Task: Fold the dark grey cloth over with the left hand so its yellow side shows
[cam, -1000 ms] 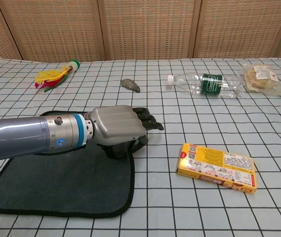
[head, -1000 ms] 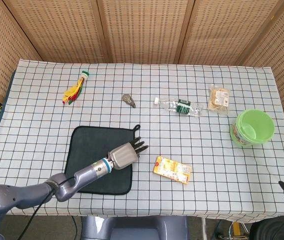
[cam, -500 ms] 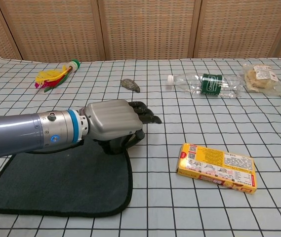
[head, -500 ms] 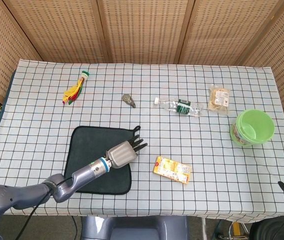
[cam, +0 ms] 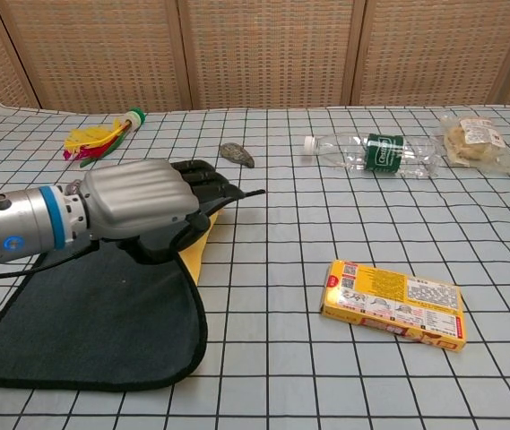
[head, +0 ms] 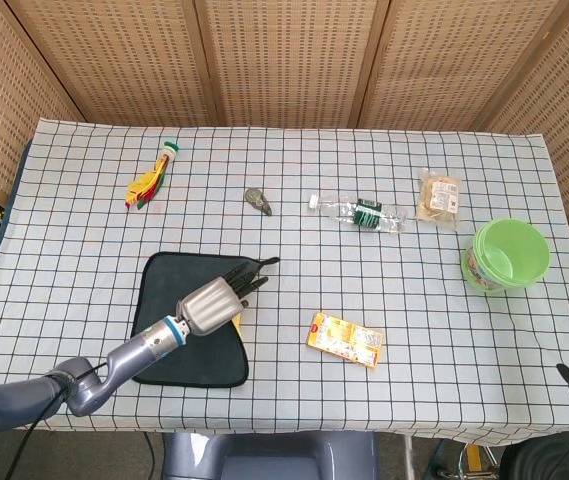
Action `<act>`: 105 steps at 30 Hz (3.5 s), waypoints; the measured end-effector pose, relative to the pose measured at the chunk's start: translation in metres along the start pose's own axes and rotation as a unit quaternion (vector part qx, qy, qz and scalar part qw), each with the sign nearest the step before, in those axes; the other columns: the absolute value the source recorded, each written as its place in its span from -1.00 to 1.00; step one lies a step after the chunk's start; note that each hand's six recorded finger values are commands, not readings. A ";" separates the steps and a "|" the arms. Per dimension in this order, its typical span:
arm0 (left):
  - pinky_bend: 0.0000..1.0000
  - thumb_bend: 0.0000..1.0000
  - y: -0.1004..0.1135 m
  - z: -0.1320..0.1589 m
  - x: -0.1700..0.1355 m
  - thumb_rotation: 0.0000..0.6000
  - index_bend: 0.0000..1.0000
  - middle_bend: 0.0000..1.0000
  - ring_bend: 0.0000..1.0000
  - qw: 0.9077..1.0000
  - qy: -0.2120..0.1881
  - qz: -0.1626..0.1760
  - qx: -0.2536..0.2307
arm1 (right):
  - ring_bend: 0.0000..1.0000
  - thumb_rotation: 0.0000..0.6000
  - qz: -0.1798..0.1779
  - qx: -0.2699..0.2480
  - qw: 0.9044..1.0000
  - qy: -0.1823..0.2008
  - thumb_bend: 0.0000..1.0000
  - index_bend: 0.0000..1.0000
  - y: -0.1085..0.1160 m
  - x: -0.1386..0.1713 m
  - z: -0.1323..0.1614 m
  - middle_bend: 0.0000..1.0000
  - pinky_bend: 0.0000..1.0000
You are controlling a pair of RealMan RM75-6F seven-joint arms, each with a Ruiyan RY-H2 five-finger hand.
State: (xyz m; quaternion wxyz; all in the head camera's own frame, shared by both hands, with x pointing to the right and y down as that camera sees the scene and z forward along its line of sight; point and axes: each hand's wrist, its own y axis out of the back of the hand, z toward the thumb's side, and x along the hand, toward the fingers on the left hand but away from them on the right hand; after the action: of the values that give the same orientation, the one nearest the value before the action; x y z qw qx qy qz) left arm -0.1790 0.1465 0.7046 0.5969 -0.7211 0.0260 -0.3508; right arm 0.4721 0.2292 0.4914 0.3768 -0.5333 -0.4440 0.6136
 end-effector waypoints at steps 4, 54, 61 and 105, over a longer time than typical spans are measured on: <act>-1.00 -0.15 -0.010 -0.010 -0.021 1.00 0.28 -1.00 -1.00 1.000 0.013 -0.008 -0.008 | -1.00 1.00 0.000 0.000 1.000 0.003 -1.00 -1.00 0.000 0.001 0.002 -1.00 -1.00; -1.00 -0.14 -0.084 -0.073 -0.108 1.00 0.29 -1.00 -1.00 0.992 0.090 -0.081 -0.036 | -1.00 1.00 0.007 0.010 1.000 0.009 -1.00 -1.00 -0.005 0.004 0.010 -1.00 -1.00; -1.00 -0.13 -0.090 -0.081 -0.119 1.00 0.29 -1.00 -1.00 0.990 0.101 -0.091 -0.032 | -1.00 1.00 0.008 0.011 1.000 0.009 -1.00 -1.00 -0.006 0.004 0.011 -1.00 -1.00; -1.00 -0.48 -0.062 -0.115 -0.163 1.00 -1.00 -1.00 -1.00 0.988 0.127 -0.045 -0.076 | -1.00 1.00 0.010 0.007 1.000 0.016 -1.00 -1.00 -0.005 0.006 0.014 -1.00 -1.00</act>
State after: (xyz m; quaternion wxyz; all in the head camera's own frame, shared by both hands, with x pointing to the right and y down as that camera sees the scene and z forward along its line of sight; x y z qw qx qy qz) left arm -0.3867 0.1419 0.6870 0.5160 -0.7140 0.0957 -0.4635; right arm 0.4569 0.2344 0.4946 0.3813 -0.5452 -0.4284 0.6114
